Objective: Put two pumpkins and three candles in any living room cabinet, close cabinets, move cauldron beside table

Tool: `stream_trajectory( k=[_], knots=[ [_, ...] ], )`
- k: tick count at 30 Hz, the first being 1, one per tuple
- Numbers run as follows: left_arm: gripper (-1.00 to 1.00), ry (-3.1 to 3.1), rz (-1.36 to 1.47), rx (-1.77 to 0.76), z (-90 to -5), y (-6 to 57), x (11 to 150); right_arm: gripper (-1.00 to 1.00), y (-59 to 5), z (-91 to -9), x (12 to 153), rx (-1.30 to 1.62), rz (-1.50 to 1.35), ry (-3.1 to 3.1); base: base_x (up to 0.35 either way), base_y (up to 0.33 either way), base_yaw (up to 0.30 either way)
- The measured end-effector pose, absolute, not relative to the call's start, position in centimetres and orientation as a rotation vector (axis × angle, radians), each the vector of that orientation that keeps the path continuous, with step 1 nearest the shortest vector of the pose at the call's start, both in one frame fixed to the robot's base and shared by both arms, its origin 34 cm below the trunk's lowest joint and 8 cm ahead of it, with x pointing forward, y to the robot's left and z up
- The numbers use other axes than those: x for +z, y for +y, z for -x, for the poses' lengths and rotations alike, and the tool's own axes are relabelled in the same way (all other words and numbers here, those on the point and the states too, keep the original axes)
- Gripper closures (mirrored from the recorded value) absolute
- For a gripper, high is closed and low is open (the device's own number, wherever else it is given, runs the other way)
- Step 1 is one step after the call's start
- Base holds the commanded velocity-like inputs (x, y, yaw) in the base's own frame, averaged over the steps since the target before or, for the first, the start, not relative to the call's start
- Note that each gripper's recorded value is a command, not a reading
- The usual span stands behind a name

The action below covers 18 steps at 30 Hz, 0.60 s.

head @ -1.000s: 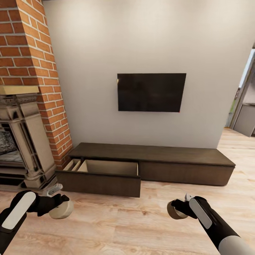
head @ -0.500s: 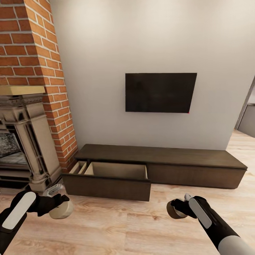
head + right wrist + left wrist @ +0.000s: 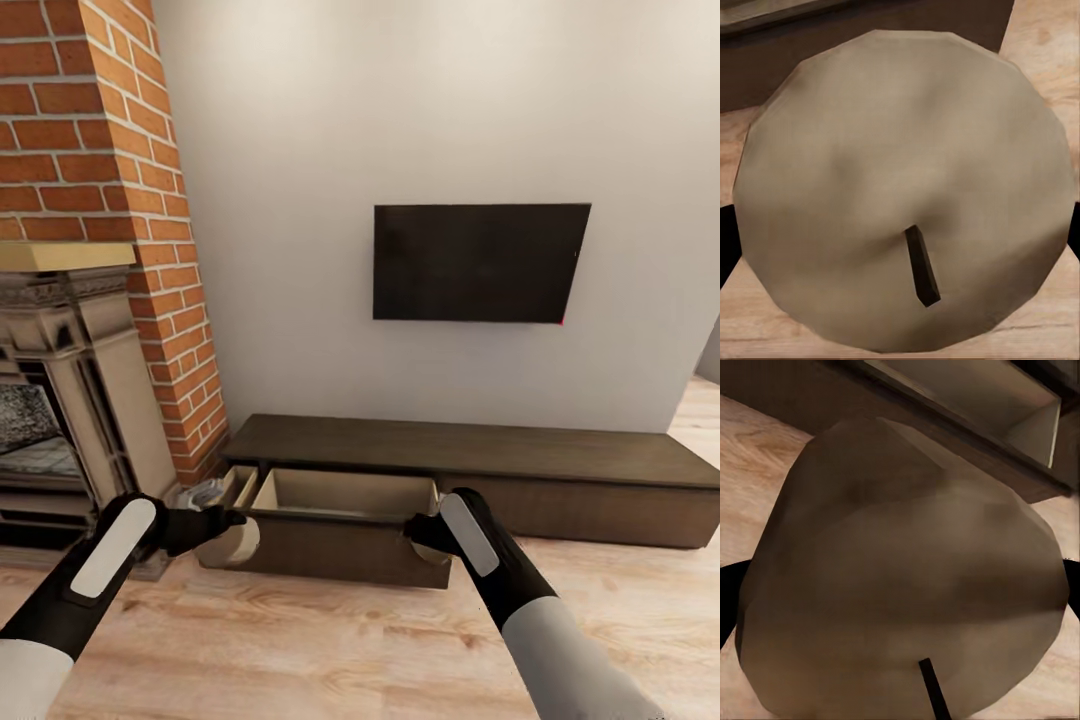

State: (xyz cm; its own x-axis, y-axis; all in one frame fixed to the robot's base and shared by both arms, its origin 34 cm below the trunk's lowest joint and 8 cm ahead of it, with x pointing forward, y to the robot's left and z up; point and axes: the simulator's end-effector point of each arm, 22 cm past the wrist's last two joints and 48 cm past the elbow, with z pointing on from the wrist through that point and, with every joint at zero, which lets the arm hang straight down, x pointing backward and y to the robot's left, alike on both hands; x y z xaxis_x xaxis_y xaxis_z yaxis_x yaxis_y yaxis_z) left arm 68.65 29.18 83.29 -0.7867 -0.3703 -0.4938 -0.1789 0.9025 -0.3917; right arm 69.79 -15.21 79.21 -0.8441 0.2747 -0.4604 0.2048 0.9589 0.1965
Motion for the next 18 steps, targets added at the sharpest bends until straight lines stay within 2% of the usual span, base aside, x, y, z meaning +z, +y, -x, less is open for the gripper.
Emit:
stream_trajectory(
  k=[8,18],
  knots=[
    [1.00,2.572,0.306,-0.312,-68.2,27.8,80.3,1.00,-13.4,-69.0,77.0,0.111,-0.276,2.676,0.281,0.208,0.000],
    [1.00,2.593,0.191,-0.304,-68.8,24.0,80.4,1.00,-13.3,-69.8,77.6,0.108,-0.309,2.627,0.305,0.165,0.000]
  ],
)
